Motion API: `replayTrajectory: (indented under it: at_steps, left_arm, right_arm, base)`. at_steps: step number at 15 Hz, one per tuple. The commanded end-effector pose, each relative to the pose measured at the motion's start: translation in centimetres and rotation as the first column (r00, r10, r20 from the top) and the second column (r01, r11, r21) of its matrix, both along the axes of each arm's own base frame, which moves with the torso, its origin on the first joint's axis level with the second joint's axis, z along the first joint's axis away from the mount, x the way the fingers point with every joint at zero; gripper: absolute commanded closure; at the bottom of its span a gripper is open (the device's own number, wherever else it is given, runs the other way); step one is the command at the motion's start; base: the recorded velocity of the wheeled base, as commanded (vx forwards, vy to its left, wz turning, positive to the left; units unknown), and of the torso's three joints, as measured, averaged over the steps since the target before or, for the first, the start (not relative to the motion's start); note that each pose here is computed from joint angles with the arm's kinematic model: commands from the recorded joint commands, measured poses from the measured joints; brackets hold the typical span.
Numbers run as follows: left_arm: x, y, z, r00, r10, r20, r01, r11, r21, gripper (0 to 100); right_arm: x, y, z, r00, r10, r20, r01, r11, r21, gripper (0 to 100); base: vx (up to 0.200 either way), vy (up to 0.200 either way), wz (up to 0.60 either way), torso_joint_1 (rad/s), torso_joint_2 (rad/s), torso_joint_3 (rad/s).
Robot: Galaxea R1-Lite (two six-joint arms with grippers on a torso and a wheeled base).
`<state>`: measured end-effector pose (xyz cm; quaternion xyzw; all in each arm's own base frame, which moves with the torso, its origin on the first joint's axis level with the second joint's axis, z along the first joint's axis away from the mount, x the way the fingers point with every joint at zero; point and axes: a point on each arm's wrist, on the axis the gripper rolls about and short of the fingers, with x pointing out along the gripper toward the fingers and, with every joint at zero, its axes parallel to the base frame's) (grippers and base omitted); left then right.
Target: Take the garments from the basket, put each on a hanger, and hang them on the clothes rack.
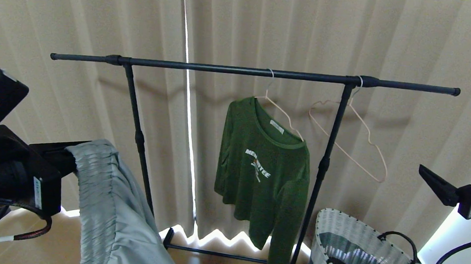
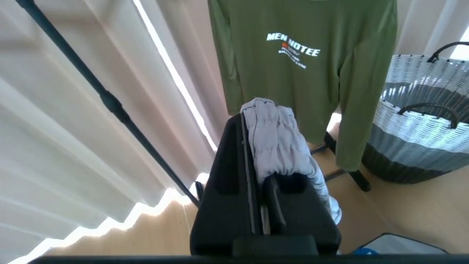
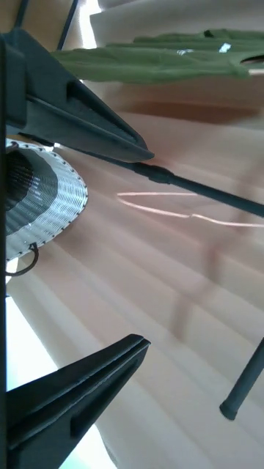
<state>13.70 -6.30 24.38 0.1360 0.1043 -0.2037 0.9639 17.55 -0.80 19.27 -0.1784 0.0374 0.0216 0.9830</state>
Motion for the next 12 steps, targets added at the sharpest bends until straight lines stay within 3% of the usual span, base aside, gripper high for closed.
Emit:
replayTrajectory:
  at_steps: [1,3,12]
  left_arm:
    - [0.09,-0.04,-0.07,1.000,0.001,-0.004,-0.001,1.000,0.001,100]
    - [0.15,0.06,-0.02,1.000,0.010,-0.003,-0.010,1.000,-0.001,100]
    - [0.21,0.06,-0.24,1.000,0.010,-0.012,-0.010,1.000,0.003,100]
  right_arm:
    - [0.23,0.00,0.45,1.000,0.008,0.013,-0.008,1.000,0.000,0]
    - [0.44,-0.01,0.81,1.000,0.010,0.019,-0.009,1.000,-0.002,0]
    - [0.55,-0.01,0.05,0.998,0.011,-0.058,-0.011,1.000,0.005,0]
  base:
    - [0.000,0.000,0.00,0.000,0.00,0.000]
    - [0.000,0.000,0.00,0.000,0.00,0.000]
    - [0.200,0.000,0.00,0.004,0.00,0.001]
